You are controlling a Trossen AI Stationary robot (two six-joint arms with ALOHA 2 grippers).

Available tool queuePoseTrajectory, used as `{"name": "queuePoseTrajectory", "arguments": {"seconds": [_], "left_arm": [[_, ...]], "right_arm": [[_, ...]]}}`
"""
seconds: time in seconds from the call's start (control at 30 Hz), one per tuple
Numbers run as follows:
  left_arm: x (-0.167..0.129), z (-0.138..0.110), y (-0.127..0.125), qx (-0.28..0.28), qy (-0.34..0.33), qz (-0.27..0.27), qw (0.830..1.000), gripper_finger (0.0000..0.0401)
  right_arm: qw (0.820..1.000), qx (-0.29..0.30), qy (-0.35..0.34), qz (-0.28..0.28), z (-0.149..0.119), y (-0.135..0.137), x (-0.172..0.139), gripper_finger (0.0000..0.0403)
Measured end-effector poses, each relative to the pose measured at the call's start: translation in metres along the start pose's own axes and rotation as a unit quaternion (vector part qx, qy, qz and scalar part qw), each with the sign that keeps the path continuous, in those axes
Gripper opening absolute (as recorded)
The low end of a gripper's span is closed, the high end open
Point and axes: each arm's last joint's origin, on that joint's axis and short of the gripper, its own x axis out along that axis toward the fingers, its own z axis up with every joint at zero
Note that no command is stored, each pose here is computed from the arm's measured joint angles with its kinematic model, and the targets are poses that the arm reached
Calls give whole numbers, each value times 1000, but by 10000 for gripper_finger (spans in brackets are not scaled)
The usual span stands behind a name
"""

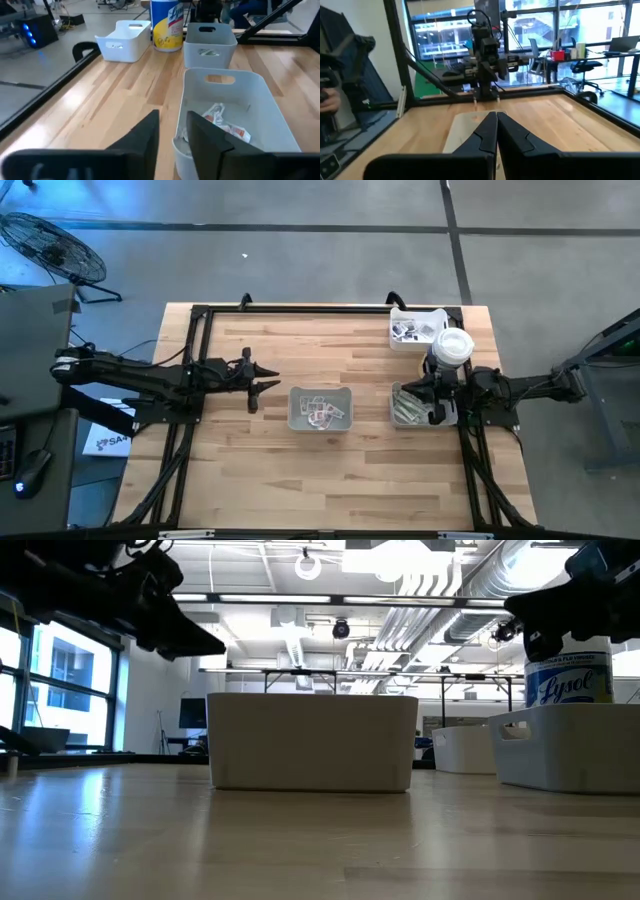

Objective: Pick & Place First Aid Supplies
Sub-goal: Return to Home Position

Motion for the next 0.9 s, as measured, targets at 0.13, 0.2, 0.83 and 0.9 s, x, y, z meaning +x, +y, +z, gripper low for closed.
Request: {"name": "queuePoseTrajectory", "arguments": {"seconds": [0.13,0.2,0.83,0.9], "left_arm": [[-1,-6,0,-12,6,-6,1000,53],[-1,-11,0,-12,11,-5,1000,28],[-41,-42,8,6,-101,-3,995,1],[-46,-40,9,18,-115,-7,993,1]], "right_arm": [[1000,-7,3,-15,-1,-1,0,3],[1000,-10,3,-22,-1,-1,0,2],[1000,-10,5,-29,-1,-2,0,9],[1000,-9,5,-29,-1,-2,0,8]]}}
